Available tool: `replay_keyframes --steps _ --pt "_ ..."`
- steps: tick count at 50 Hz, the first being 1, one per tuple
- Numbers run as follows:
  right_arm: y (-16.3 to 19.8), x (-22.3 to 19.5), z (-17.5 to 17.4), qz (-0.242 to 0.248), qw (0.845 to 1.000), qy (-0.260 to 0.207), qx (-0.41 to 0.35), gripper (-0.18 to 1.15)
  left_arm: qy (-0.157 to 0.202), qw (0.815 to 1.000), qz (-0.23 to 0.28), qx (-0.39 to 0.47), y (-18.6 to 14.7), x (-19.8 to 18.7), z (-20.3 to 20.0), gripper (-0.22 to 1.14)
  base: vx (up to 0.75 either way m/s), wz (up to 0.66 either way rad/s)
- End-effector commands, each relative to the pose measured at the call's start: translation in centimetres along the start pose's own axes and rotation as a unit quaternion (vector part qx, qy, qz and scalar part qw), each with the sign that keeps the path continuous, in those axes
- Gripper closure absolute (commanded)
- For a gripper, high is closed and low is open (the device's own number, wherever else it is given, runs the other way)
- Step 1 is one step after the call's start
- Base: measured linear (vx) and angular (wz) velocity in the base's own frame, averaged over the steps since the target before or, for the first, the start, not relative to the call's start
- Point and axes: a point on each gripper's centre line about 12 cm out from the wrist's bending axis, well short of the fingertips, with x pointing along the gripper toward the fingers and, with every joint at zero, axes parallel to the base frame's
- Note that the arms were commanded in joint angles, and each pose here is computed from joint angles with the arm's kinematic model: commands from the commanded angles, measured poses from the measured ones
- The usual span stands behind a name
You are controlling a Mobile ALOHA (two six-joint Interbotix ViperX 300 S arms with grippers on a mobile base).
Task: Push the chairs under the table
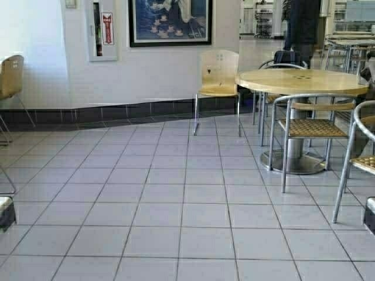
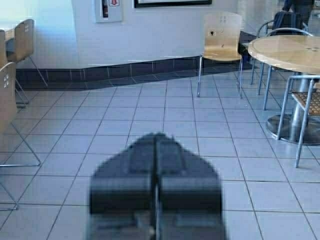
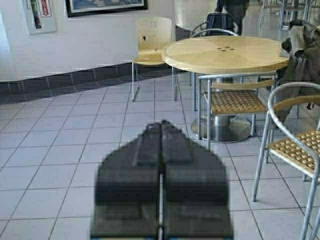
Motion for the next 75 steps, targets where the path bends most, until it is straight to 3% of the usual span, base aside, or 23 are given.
replay_keyframes --steps 1,22,38,58,75 --pt "0.0 0.0 0.4 0.001 1.0 -0.005 0.006 0.93 -0.016 1.0 0.0 0.0 0.0 -0.1 1.0 0.94 0.0 0.0" --pt "0.0 -1.4 0.1 0.001 1.0 -0.003 0.011 0.93 -0.009 1.0 0.0 0.002 0.0 -0.2 0.4 0.89 0.08 0.04" --pt "0.0 -2.4 1.2 0.001 0.999 -0.029 0.014 0.93 -0.017 1.0 0.016 0.011 0.6 -0.1 0.5 0.89 0.21 0.08" --pt "0.0 -2.5 1.9 0.001 0.999 -0.041 0.016 0.93 -0.051 0.998 0.03 0.01 1.2 -1.0 1.9 0.89 0.26 0.01" --pt "0.0 -2.1 0.8 0.001 0.999 -0.032 0.016 0.93 -0.039 0.999 0.031 0.005 1.1 -1.5 0.6 0.89 0.31 -0.07"
